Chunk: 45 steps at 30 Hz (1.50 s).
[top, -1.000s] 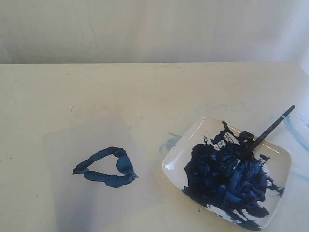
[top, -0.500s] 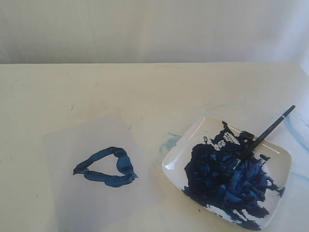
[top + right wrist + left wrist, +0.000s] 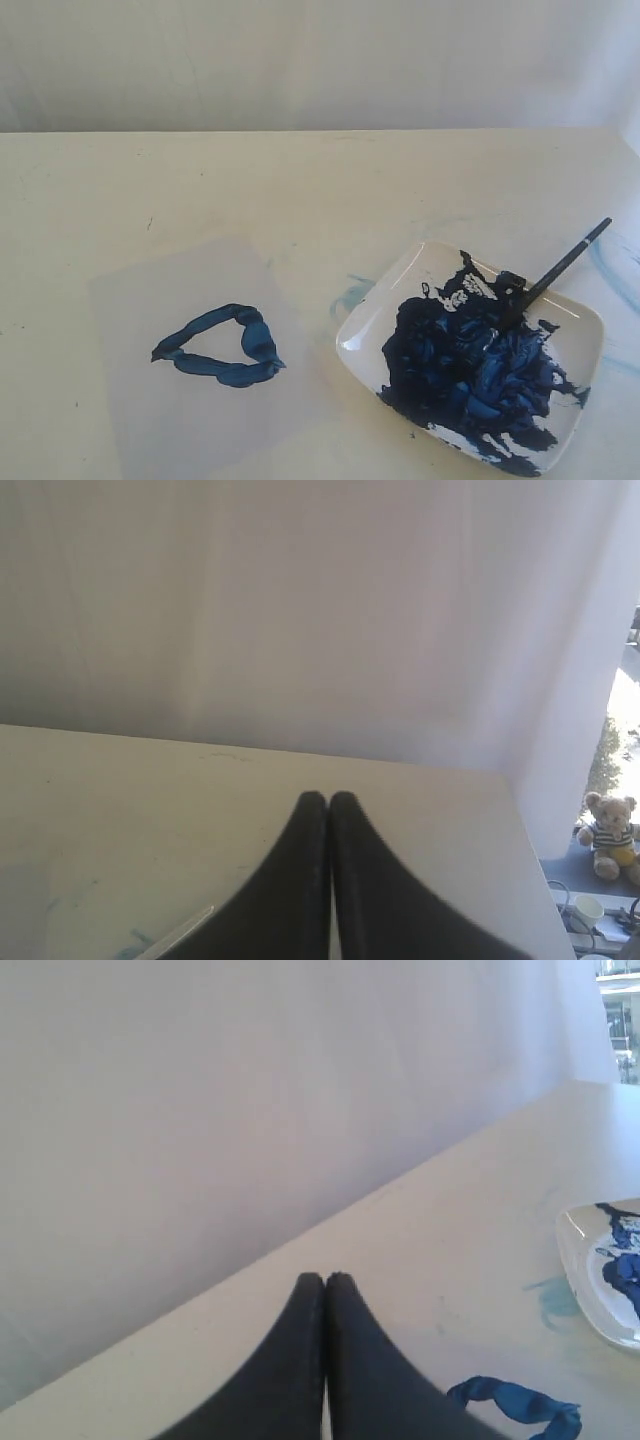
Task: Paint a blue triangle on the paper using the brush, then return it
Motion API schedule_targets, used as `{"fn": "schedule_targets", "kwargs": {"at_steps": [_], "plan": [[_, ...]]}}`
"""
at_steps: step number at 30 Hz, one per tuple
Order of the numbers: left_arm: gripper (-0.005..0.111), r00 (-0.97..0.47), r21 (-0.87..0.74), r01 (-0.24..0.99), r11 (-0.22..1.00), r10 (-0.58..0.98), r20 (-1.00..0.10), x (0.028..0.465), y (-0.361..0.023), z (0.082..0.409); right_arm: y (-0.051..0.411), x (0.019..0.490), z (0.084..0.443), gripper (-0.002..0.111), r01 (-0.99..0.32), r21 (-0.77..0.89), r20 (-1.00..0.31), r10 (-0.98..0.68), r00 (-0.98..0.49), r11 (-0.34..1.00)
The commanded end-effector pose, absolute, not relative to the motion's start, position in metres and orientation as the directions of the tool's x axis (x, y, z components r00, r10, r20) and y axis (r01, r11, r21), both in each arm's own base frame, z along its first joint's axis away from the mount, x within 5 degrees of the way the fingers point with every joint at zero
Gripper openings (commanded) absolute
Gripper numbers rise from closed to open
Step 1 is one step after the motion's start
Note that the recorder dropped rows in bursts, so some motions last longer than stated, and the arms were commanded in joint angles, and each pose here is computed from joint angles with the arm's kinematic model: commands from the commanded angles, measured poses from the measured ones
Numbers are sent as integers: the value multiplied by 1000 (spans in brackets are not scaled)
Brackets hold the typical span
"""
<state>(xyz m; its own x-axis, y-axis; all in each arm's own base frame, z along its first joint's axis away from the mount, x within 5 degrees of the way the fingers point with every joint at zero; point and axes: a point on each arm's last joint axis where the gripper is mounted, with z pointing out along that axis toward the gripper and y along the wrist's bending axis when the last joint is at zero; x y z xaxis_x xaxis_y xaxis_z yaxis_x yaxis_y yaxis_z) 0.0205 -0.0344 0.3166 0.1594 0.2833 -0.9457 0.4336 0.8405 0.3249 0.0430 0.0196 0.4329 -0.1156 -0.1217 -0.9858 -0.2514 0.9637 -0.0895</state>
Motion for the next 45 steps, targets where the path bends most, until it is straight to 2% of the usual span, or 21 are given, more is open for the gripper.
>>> {"fn": "schedule_targets", "kwargs": {"at_steps": [1, 9, 27, 30, 33, 35, 39, 45], "plan": [[0, 236, 341, 410, 846, 262, -936, 4, -33, 317, 19, 43, 432, 0, -251, -102, -985, -134, -112, 963], [0, 232, 341, 371, 864, 270, -935, 4, -33, 318, 19, 43, 432, 0, -253, -102, -984, -135, -117, 962], [0, 224, 344, 367, 865, 276, -935, 5, -33, 316, 19, 43, 432, 0, -253, -102, -984, -135, -117, 962], [0, 47, 198, 349, 916, 194, -980, 19, -27, 288, 19, 43, 432, 0, -253, -102, -984, -135, -117, 962], [0, -98, -31, 198, 980, -12, -995, 38, -15, 252, 19, 43, 432, 0, -253, -102, -984, -135, -117, 962], [0, -142, -97, 138, 986, -77, -987, 46, -11, 228, 19, 43, 432, 0, -253, -102, -984, -135, -117, 962], [0, -238, -94, 119, 988, -64, -969, 53, -10, 184, 19, 43, 432, 0, -253, -102, -984, -135, -117, 962], [0, -358, -73, 130, 989, -21, -934, 51, -11, 167, 19, 43, 432, 0, -253, -102, -984, -135, -117, 962]]}}
